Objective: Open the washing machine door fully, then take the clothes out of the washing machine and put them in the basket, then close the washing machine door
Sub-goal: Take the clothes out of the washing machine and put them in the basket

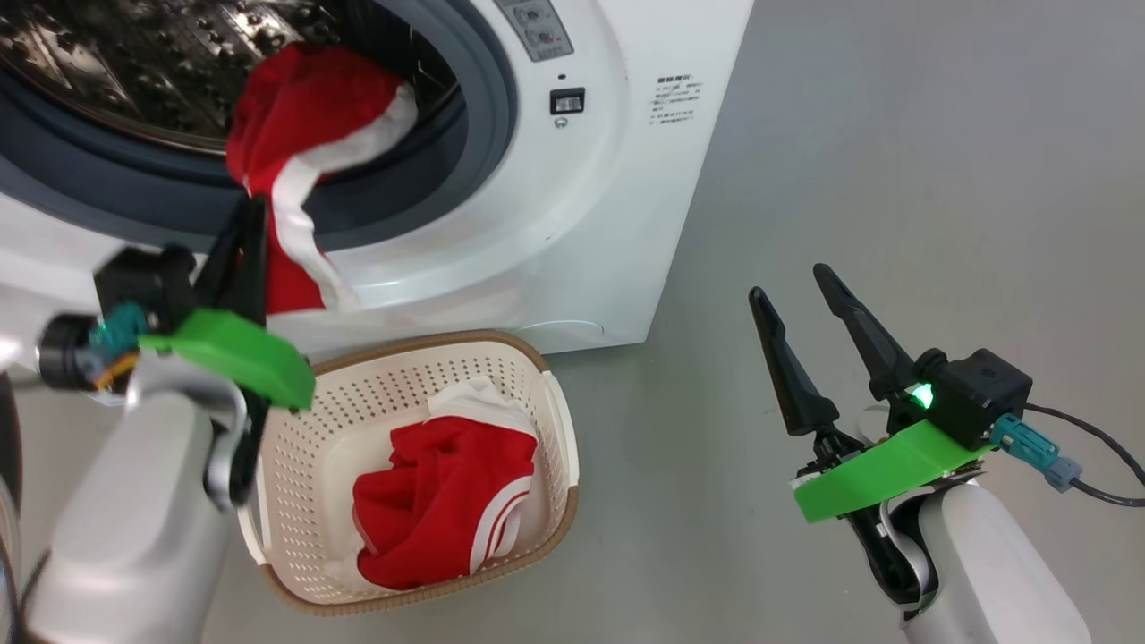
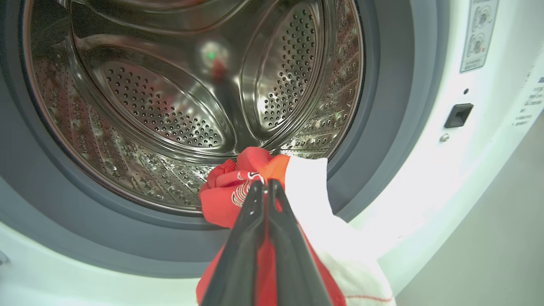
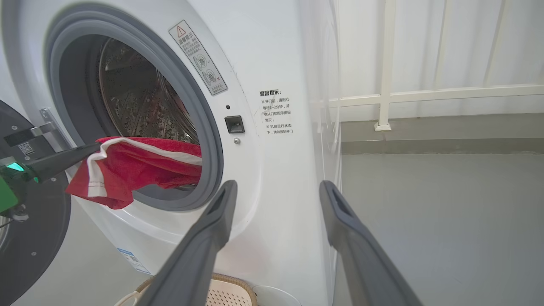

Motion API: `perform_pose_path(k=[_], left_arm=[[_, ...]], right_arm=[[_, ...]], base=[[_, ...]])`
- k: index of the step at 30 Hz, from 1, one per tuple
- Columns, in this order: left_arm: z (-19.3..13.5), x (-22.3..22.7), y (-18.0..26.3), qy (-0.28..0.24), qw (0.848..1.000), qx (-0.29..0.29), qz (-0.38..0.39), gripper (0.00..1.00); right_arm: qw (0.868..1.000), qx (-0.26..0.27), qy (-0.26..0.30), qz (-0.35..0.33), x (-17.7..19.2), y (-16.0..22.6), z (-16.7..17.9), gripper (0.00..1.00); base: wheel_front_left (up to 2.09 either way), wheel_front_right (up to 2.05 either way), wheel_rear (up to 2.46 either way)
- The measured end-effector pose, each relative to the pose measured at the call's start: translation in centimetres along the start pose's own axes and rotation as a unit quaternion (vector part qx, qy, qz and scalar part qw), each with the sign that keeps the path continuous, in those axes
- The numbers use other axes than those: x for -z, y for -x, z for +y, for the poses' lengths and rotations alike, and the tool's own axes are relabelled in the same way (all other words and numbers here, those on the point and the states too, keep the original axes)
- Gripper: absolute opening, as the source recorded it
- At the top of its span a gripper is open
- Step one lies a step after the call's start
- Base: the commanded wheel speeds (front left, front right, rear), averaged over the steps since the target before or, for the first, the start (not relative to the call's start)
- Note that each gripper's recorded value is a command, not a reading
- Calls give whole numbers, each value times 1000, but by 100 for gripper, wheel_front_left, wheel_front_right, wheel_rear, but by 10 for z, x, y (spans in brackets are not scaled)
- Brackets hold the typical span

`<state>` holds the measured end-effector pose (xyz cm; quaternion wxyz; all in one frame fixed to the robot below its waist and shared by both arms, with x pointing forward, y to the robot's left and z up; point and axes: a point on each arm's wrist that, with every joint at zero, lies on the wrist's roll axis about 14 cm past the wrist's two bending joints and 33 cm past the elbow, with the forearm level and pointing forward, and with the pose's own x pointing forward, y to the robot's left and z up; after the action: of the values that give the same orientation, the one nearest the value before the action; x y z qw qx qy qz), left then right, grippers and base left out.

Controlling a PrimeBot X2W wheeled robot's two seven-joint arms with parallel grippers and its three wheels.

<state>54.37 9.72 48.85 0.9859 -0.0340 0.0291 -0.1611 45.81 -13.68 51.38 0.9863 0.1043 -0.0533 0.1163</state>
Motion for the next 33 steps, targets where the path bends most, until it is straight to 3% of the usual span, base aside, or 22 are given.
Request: perform_pose_path(k=[15,27,33], left_arm=[[-8,-9,84,34,998,-30,-36,0],[-17,7,105,54,998,-34,-5,0],[-17,-17,108,55,997,-36,-48,0]], right_arm=[[1000,-9,-11,-10,-10,3,8,100],[1000,-3,-9,-10,-12,9,3,100],[1000,1,-3,-10,-15,15,-1,100]], base=[[0,0,0],[0,0,0],[0,0,0]])
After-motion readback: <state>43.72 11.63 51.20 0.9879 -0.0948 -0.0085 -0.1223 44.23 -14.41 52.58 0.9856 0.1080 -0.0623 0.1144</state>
